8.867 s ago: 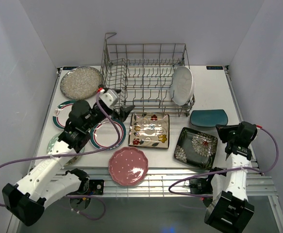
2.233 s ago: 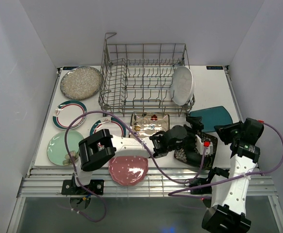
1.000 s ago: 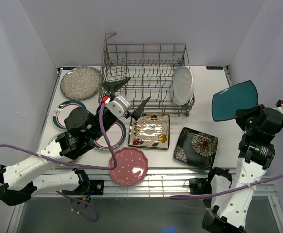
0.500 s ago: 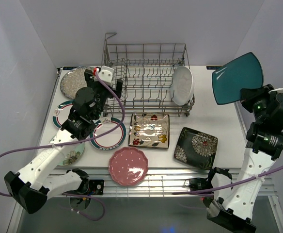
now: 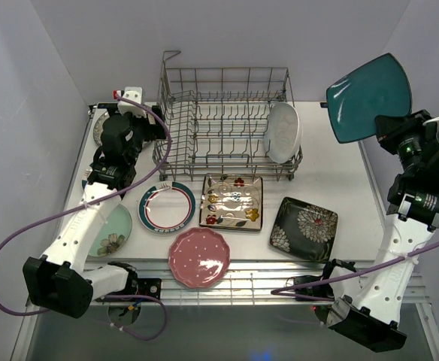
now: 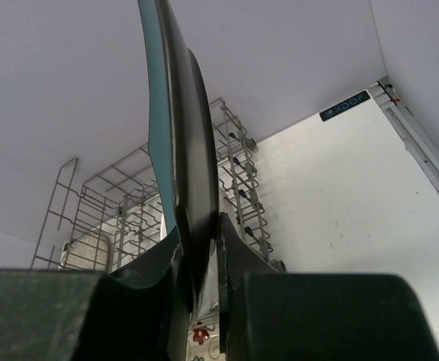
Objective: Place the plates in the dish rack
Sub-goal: Insert the plate into the dish rack.
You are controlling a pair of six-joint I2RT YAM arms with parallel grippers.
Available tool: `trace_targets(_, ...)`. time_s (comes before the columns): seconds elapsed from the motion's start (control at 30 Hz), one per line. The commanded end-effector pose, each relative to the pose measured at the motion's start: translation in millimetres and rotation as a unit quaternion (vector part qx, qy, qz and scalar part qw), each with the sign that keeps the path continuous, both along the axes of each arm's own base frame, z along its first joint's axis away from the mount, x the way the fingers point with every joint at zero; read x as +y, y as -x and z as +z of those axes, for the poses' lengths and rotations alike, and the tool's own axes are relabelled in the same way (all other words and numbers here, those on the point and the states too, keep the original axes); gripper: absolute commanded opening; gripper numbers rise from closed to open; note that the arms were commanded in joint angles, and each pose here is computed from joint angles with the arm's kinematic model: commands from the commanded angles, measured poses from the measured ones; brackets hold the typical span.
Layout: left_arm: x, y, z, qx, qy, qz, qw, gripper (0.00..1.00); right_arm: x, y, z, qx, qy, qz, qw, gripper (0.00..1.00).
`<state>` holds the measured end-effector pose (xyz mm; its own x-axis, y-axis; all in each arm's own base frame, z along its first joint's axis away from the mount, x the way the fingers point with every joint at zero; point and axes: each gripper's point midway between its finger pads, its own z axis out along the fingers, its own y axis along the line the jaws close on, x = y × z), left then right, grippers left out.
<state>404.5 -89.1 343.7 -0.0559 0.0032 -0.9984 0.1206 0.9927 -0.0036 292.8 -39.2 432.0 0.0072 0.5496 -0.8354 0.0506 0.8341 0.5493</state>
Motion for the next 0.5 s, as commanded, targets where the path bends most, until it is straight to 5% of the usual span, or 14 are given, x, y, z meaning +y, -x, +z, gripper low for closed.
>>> trace_targets(0.0, -2.2, 8.4, 14.5, -0.016, 0.026, -0.011, 0.999, 0.98, 16.8, 6.2, 93.5, -0.155, 0.049, 0.036, 0.986, 0.08)
trace_targets(0.47, -2.4, 8.9, 11.8, -0.017, 0.028, -0.011, 0.999, 0.98, 36.8, -26.5, 109.3, -0.167, 0.048, 0.046, 0.984, 0.08)
